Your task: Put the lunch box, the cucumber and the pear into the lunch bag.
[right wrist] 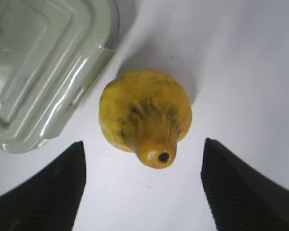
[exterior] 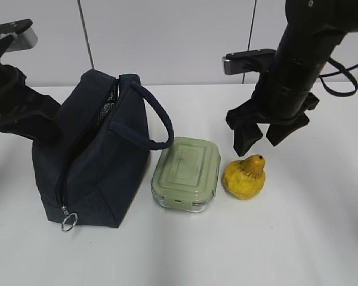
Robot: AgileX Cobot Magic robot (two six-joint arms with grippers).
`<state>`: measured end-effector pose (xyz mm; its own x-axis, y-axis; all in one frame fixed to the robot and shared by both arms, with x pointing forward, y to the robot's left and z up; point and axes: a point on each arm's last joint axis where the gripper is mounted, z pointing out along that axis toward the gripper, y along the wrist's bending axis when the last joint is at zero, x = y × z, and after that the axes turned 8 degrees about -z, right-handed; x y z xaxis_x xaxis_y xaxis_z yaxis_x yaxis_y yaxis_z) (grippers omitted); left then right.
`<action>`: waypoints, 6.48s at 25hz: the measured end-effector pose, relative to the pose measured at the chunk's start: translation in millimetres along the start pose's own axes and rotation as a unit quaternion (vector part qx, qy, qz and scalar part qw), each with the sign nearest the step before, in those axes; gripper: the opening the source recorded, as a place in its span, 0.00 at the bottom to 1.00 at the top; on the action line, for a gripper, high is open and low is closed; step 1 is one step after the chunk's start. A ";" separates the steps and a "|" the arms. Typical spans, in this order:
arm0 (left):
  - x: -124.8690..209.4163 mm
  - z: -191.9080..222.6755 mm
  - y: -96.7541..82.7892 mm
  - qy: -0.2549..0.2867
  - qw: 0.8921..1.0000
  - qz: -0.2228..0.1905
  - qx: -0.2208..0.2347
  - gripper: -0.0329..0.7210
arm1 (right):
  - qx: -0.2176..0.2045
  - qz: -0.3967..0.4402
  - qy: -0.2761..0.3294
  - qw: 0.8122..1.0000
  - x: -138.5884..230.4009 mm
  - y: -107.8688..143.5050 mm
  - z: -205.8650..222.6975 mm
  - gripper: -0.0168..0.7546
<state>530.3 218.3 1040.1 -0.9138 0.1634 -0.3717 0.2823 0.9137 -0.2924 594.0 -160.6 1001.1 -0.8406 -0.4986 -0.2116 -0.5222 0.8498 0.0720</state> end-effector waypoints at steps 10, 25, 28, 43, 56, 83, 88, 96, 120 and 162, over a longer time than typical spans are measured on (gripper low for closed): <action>0.3 0.0 -0.1 0.001 1.000 0.000 0.000 0.04 | -0.013 -0.001 -0.002 1.000 1.6 -1.2 26.8 0.76; 0.3 0.0 0.2 0.002 1.000 0.001 -0.001 0.04 | -0.007 -0.004 0.000 1.000 -4.4 -3.2 17.8 0.27; 0.3 0.0 0.2 0.002 1.000 0.001 -0.001 0.04 | -0.003 -0.008 -0.080 0.997 -17.3 2.6 -35.8 0.27; 0.4 0.0 0.3 0.002 1.000 0.002 -0.002 0.04 | -0.190 -0.167 -0.295 0.922 -86.2 117.5 -72.5 0.27; 0.4 0.0 0.4 0.002 1.000 0.002 -0.002 0.04 | -0.177 -0.163 -0.208 0.948 -90.0 113.9 -13.6 0.58; 0.5 0.0 0.7 0.003 1.000 0.003 -0.004 0.04 | -0.330 0.264 -0.221 0.879 53.3 -23.7 78.7 0.75; 0.5 0.0 0.7 0.003 1.000 0.003 -0.004 0.04 | -0.337 0.271 -0.224 0.874 53.3 -25.9 93.9 0.75; 0.5 0.0 0.7 0.003 1.000 0.003 -0.004 0.04 | -0.343 0.250 -0.227 0.877 36.2 -24.8 107.6 0.75; 0.7 0.0 1.4 0.004 1.000 0.007 -0.007 0.04 | -0.293 0.161 -0.335 0.881 22.7 -60.6 -7.5 0.48; -1.7 0.0 -0.1 -0.010 1.000 -0.002 0.000 0.03 | -0.189 -0.061 -0.181 0.963 -99.4 116.6 5.1 0.57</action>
<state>531.8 217.9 1040.8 -0.9094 0.1522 -0.3872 0.2784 0.9141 -0.2946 617.5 -11.1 1025.6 -0.7005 -0.4407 -0.5613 -0.6865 0.6312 0.3611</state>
